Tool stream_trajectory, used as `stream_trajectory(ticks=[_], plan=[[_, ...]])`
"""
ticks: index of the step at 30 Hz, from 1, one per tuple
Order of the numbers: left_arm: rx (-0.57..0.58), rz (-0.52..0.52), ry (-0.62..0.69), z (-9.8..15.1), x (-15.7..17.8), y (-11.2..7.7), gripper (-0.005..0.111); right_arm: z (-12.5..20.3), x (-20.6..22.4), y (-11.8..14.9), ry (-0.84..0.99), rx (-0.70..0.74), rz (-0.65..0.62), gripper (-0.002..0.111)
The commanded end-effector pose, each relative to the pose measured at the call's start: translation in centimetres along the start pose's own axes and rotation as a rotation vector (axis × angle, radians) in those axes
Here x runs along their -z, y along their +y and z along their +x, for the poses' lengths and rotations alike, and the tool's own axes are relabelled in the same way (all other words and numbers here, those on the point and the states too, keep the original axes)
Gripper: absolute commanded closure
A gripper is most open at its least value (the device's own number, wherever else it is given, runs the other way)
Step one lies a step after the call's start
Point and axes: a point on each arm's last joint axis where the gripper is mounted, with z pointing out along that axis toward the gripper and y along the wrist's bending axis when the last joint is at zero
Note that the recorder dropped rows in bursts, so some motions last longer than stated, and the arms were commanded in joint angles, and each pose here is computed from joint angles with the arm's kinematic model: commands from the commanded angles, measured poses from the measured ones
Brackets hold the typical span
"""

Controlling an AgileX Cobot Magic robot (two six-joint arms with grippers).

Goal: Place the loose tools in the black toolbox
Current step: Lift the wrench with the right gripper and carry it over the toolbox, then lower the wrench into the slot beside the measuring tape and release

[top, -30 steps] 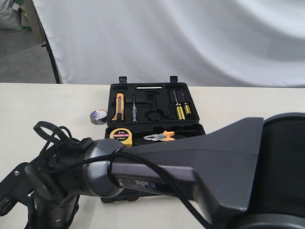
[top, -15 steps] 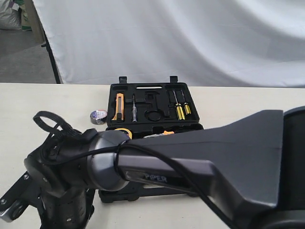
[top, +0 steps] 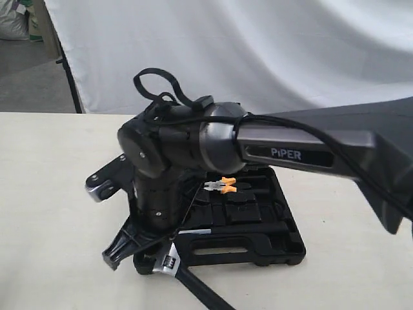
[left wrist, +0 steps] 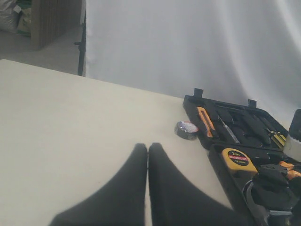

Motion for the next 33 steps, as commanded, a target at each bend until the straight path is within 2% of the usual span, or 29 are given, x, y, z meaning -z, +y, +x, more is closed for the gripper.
stream_trajectory(ticks=[1,6,15,23,26,33], plan=[[0.0,-0.021,-0.02,-0.2,0.0,0.1,0.106,0.1,0.4,-2.7,-0.011,-0.056,0.025,0.109],[0.0,-0.021,-0.02,-0.2,0.0,0.1,0.106,0.5,0.3,-5.9,-0.01,-0.125,0.039,0.109],[0.0,-0.021,-0.02,-0.2,0.0,0.1,0.106,0.1,-0.4,-6.4,-0.047,-0.108,0.07,0.109],[0.0,-0.021,-0.02,-0.2,0.0,0.1,0.106,0.2,-0.2,-7.6,-0.03,-0.01,0.205,0.109],[0.0,-0.021,-0.02,-0.2,0.0,0.1,0.106,-0.3,0.0,-7.8,-0.039,0.02,0.219,0.109],[0.0,-0.021,-0.02,-0.2,0.0,0.1,0.106,-2.6,-0.6,-8.0,-0.004,0.225,0.23,0.109]])
